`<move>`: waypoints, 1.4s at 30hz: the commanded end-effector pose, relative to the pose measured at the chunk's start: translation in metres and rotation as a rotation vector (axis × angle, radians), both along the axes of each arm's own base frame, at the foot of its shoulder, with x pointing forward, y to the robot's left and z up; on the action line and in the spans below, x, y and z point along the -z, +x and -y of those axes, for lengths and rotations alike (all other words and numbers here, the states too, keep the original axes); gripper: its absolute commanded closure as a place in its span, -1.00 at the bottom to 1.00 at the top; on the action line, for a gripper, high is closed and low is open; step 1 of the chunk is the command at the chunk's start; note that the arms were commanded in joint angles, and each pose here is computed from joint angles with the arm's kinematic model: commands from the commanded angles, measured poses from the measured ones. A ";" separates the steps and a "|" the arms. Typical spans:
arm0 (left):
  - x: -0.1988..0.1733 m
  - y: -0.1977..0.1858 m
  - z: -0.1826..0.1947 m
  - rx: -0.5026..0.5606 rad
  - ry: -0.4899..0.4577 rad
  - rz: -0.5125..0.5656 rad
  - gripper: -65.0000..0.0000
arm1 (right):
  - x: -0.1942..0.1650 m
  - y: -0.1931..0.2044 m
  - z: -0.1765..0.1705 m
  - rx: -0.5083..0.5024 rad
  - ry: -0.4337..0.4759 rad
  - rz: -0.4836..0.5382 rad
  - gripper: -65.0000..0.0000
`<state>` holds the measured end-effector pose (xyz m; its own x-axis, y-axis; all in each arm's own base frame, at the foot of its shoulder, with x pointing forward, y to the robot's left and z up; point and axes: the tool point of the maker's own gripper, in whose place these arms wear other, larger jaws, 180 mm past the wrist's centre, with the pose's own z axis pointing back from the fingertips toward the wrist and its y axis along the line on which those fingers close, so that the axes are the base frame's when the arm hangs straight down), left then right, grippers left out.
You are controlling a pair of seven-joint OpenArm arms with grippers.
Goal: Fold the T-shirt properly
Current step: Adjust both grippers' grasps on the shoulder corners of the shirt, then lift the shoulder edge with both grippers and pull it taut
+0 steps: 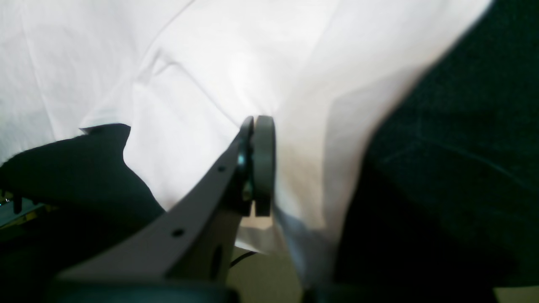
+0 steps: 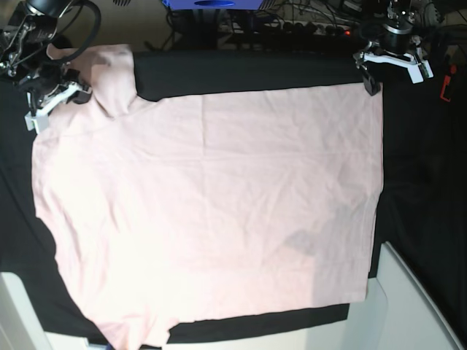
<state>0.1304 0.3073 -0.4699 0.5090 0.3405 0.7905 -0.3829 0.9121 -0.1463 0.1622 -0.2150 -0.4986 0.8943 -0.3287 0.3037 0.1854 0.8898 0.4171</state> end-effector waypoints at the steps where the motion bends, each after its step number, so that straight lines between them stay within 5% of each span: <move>1: -0.008 0.003 -0.003 0.004 0.009 0.030 -0.61 | -0.001 -0.002 0.004 -0.017 -0.015 -0.009 1.00; 14: 0.008 0.015 -0.005 -0.017 -0.004 0.021 -0.61 | -0.002 0.009 -0.011 -0.065 -0.010 0.033 1.00; 32: 0.027 0.033 0.074 0.160 -0.112 0.001 -0.59 | -0.002 0.012 -0.015 -0.079 -0.007 0.038 1.00; 34: 0.027 0.033 0.077 0.167 -0.116 0.000 -0.46 | -0.002 0.012 -0.015 -0.079 -0.007 0.038 1.00; 39: 0.029 0.032 0.079 0.147 -0.127 0.001 0.30 | -0.002 0.011 -0.015 -0.080 -0.008 0.037 1.00; 42: 0.029 0.031 0.079 0.145 -0.127 0.000 0.50 | -0.002 0.011 -0.015 -0.080 -0.008 0.037 1.00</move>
<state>0.1733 0.2364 -0.4887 0.5026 0.3492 0.7909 -0.2544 0.9340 -0.2507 0.1717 -0.1976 -0.4988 0.9047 -0.2654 0.3333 0.1078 0.8994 0.4235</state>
